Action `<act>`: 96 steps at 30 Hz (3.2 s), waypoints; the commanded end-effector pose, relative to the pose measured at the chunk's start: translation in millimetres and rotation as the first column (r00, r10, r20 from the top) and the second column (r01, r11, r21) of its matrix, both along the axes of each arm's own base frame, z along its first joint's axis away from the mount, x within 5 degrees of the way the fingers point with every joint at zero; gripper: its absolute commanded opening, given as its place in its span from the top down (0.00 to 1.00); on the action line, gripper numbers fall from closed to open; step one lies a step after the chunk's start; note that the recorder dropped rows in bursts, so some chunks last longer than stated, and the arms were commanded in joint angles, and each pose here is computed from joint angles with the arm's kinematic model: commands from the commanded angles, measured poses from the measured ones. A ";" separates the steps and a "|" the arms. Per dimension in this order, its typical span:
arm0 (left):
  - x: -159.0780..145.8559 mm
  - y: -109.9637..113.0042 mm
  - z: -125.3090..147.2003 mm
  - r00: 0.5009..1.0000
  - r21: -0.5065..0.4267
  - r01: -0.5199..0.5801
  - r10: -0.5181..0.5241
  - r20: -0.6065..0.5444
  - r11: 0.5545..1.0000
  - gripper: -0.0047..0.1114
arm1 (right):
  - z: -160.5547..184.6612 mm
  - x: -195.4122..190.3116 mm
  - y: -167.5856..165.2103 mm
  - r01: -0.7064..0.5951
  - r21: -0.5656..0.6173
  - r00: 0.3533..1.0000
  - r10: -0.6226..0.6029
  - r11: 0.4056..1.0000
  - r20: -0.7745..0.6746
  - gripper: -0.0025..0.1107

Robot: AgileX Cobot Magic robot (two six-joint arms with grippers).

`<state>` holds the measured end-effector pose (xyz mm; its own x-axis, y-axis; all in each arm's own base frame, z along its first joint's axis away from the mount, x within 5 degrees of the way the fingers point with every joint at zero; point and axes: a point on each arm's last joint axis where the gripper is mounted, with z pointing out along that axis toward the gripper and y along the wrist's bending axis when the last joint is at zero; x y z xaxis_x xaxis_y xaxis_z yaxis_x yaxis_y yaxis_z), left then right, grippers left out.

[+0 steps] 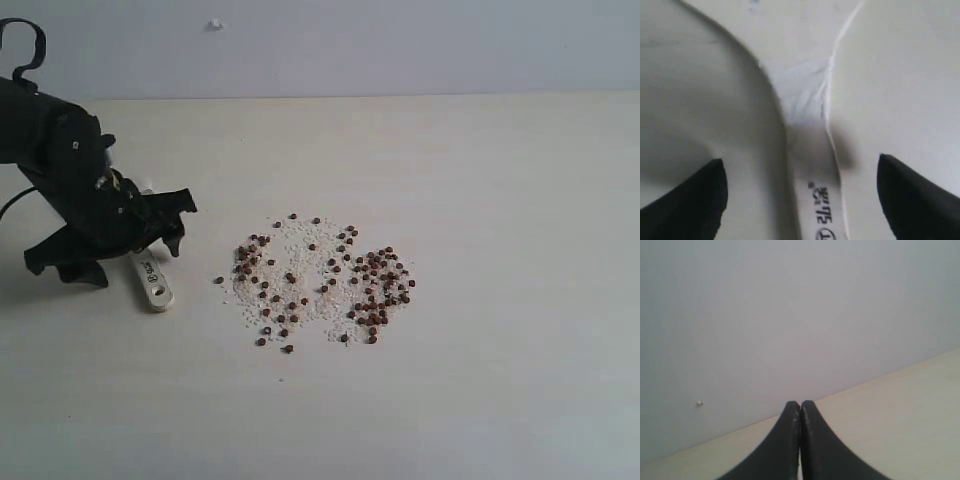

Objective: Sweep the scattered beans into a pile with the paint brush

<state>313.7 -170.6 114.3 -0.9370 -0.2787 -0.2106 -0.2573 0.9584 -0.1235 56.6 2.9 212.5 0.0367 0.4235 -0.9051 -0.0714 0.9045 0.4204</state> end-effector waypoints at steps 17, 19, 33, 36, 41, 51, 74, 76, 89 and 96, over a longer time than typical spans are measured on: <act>4.8 20.8 -2.1 0.998 0.083 -0.046 0.049 -0.035 0.995 0.41 | -1.2 -0.4 0.1 -0.001 0.003 1.000 0.001 1.000 0.003 0.98; 4.6 21.8 -2.2 0.998 0.087 -0.047 0.050 -0.040 0.995 0.42 | -1.2 -0.4 0.1 -0.001 0.003 1.000 0.001 1.000 0.003 0.98; 8.3 36.3 -1.9 0.995 0.178 0.092 -0.083 -0.057 0.980 0.74 | -1.2 -0.4 0.1 -0.001 0.003 1.000 0.001 1.000 0.003 0.98; 8.3 36.3 -1.9 0.982 0.195 0.189 -0.179 -0.069 0.962 0.86 | -1.2 -0.4 0.1 -0.001 0.003 1.000 0.001 1.000 0.003 0.98; 8.3 36.3 -1.9 0.947 0.216 0.320 -0.308 -0.088 0.922 0.96 | -1.2 -0.4 0.1 -0.001 0.003 1.000 0.001 1.000 0.003 0.98; 13.0 32.5 8.5 0.888 0.228 0.452 -0.459 -0.023 0.862 0.96 | -1.2 -0.4 0.1 -0.001 0.003 1.000 0.001 1.000 0.003 0.98; 32.0 24.2 32.5 0.753 0.297 0.631 -0.658 -0.011 0.717 0.96 | -1.2 -0.4 0.1 -0.001 0.003 1.000 0.001 1.000 0.003 0.98; 34.7 23.5 37.6 0.745 0.304 0.640 -0.666 -0.022 0.706 0.96 | -1.2 -0.4 0.1 -0.001 0.003 1.000 0.001 1.000 0.003 0.98; 37.6 23.1 45.8 0.705 0.315 0.686 -0.706 -0.066 0.656 0.96 | 14.4 -2.6 -2.8 0.027 0.016 0.984 -0.030 1.000 0.174 0.98; 43.0 13.4 66.4 0.686 0.241 0.717 -0.724 -0.075 0.654 0.96 | 20.8 -4.4 -4.7 0.030 0.074 0.969 -0.047 0.997 0.243 0.98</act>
